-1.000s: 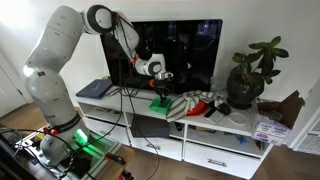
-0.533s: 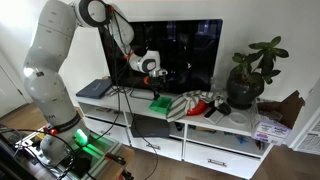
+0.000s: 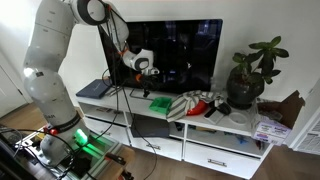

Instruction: Remove the toy car from the green storage box and place it on the television stand top

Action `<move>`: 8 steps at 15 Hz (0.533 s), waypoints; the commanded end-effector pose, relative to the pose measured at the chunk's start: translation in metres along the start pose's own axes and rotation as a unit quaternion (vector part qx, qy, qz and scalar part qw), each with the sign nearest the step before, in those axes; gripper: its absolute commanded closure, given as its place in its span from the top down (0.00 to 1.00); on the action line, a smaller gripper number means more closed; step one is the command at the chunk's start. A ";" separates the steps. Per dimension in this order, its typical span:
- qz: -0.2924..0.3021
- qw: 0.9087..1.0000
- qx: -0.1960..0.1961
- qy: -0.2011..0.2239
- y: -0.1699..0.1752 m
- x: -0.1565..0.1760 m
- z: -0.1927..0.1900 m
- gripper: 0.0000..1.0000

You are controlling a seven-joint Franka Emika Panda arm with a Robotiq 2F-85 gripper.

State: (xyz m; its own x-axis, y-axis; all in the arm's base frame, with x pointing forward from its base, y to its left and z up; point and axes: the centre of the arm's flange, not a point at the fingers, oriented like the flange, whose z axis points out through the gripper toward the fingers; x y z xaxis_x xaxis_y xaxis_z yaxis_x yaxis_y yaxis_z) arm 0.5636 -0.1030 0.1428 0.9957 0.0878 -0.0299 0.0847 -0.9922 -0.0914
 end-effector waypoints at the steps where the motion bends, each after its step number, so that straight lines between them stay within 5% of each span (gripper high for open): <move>1: -0.004 1.000 0.012 -0.001 -0.006 0.001 0.001 0.35; 8: -0.013 1.000 0.028 0.002 -0.007 0.000 0.002 0.35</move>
State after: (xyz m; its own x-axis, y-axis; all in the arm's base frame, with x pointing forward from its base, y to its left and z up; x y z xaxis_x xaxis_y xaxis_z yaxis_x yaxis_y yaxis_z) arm 0.5632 -0.0957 0.1418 0.9934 0.1127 -0.0232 0.1081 -0.9830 -0.1482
